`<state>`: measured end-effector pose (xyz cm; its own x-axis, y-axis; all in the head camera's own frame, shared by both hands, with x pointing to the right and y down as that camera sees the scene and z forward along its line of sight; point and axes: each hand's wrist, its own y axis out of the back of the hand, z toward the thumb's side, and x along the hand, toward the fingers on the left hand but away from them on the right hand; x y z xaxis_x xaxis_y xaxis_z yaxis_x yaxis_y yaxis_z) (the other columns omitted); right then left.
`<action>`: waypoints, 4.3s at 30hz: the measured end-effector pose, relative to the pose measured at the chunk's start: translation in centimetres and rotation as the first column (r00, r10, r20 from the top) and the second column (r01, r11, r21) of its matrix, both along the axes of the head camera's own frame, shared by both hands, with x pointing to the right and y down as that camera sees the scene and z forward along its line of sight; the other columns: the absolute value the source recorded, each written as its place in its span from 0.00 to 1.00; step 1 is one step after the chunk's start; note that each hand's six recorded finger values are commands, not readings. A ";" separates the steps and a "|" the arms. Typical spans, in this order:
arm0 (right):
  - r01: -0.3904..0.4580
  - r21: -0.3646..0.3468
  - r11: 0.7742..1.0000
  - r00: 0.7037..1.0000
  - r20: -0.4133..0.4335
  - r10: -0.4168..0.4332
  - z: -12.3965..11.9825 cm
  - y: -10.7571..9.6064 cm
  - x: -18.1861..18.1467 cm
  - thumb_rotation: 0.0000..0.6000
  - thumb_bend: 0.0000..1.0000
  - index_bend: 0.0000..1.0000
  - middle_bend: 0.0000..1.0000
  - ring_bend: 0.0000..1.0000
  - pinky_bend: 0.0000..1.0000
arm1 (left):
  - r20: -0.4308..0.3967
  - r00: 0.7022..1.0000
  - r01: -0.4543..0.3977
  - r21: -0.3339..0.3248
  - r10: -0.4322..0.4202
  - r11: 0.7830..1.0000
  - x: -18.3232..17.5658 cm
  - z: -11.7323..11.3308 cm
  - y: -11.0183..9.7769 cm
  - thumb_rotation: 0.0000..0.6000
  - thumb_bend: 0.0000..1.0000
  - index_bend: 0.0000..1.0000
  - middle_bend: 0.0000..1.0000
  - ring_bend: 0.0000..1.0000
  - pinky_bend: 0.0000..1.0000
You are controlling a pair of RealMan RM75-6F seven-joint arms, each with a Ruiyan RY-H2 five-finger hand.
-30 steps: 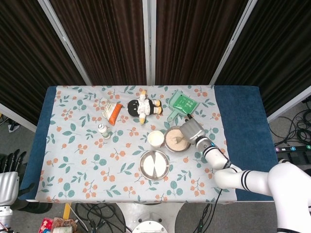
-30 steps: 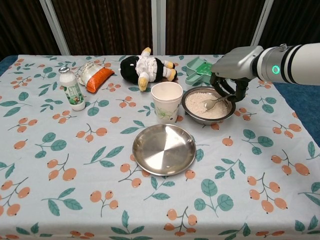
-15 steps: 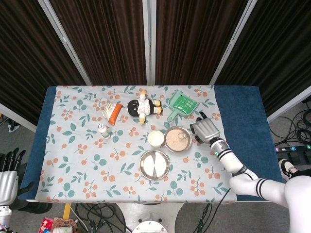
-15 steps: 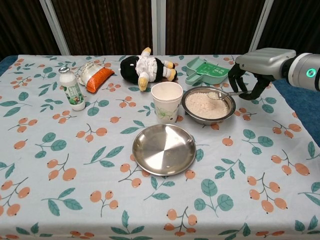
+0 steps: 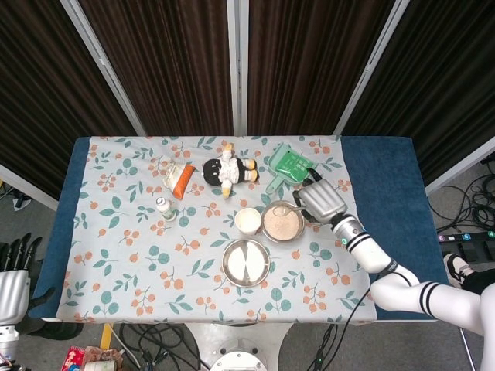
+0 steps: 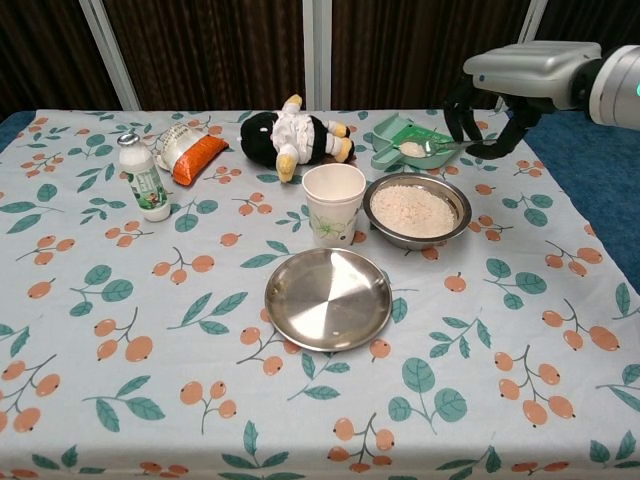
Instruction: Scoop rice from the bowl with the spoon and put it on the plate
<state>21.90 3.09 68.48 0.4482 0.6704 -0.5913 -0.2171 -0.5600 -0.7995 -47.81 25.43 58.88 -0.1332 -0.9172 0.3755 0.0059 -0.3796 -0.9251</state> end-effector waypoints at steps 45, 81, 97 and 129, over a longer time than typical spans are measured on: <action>0.861 0.293 0.417 0.487 -0.712 -0.506 -1.4 2.8 -14.6 1.00 0.42 0.69 0.63 0.27 0.00 | -0.025 0.999 0.040 0.009 -0.040 0.999 -1.0 0.5 1.6 1.00 0.16 0.13 0.13 0.06 0.07; 0.380 0.254 0.889 0.918 0.014 -0.397 -3.0 10.4 -11.6 1.00 0.38 0.68 0.60 0.24 0.00 | -0.030 0.999 0.028 0.023 -0.027 0.999 -0.1 -0.1 1.2 1.00 0.16 0.13 0.13 0.06 0.07; 0.430 0.285 0.857 0.899 -0.049 -0.435 1.4 13.9 -12.9 1.00 0.33 0.48 0.45 0.10 0.00 | -0.053 0.997 0.056 0.016 -0.055 0.998 -0.6 0.1 2.0 1.00 0.16 0.13 0.13 0.06 0.07; -0.155 0.322 0.934 0.985 -0.024 0.172 -10.2 11.6 12.2 1.00 0.33 0.00 0.11 0.00 0.00 | -0.075 0.997 0.018 0.016 -0.017 1.000 0.7 0.3 0.7 1.00 0.16 0.13 0.13 0.06 0.07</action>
